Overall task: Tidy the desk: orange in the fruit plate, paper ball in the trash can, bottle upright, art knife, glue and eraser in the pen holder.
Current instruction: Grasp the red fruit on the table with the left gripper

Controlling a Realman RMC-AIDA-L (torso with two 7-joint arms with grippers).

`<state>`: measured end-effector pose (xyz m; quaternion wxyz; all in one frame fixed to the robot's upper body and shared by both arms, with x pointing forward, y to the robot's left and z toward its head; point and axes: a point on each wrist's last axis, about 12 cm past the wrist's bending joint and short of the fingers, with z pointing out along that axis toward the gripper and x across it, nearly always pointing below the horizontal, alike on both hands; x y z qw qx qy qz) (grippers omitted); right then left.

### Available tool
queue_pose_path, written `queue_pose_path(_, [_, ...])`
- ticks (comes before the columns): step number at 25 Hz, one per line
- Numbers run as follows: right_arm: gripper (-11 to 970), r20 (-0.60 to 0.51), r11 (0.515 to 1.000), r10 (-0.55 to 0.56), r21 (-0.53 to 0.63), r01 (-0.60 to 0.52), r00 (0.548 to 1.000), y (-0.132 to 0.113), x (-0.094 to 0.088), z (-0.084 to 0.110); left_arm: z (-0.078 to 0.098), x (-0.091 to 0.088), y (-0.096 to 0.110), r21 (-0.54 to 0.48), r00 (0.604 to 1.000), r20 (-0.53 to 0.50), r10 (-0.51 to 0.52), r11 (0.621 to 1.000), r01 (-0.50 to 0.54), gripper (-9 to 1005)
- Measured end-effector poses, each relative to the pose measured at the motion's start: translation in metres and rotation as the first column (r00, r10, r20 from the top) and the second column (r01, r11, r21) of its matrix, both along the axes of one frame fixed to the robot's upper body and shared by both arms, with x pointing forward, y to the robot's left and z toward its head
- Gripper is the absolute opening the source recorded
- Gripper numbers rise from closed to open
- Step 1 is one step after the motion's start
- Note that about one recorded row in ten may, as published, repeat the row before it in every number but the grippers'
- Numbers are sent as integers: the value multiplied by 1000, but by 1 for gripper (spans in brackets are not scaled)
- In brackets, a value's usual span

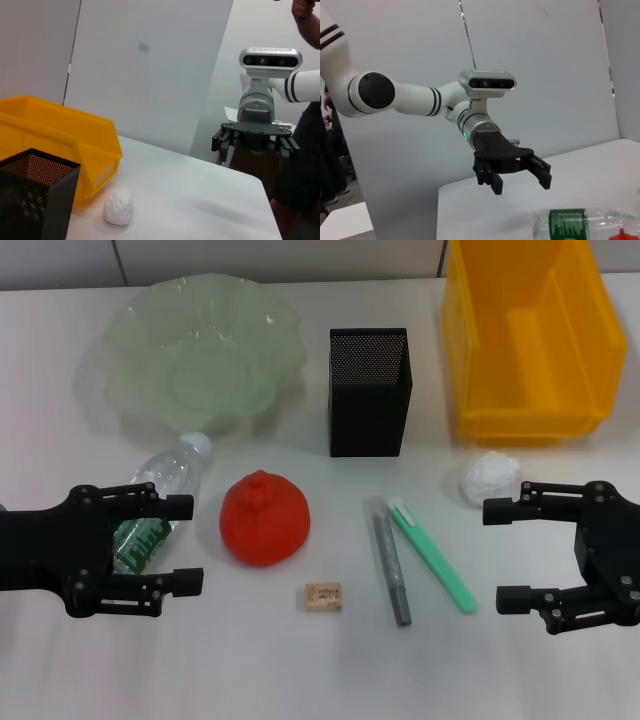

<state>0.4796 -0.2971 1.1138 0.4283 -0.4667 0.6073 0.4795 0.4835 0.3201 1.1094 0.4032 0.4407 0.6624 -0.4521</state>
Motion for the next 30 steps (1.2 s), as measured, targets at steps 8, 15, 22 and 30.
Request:
queue_pose_path(8, [827, 4, 1000, -2, -2, 2, 1000, 0, 1, 0, 0, 0, 0, 2, 1000, -9, -1, 1000, 1, 801])
queue_pose_path(15, [826, 7, 1000, -6, -1, 6, 1000, 0, 2, 1, 2, 4, -3, 6, 1000, -16, -1, 1000, 1, 773])
queue_pose_path(22, [826, -24, 997, -79, -10, 79, 997, -7, 0, -12, 23, 34, -23, 126, 999, -18, -50, 991, 52, 745])
queue_pose_path(30, [825, -56, 985, -169, -31, 168, 984, -15, -5, -31, 25, 80, -69, 335, 997, 29, -69, 941, 55, 712])
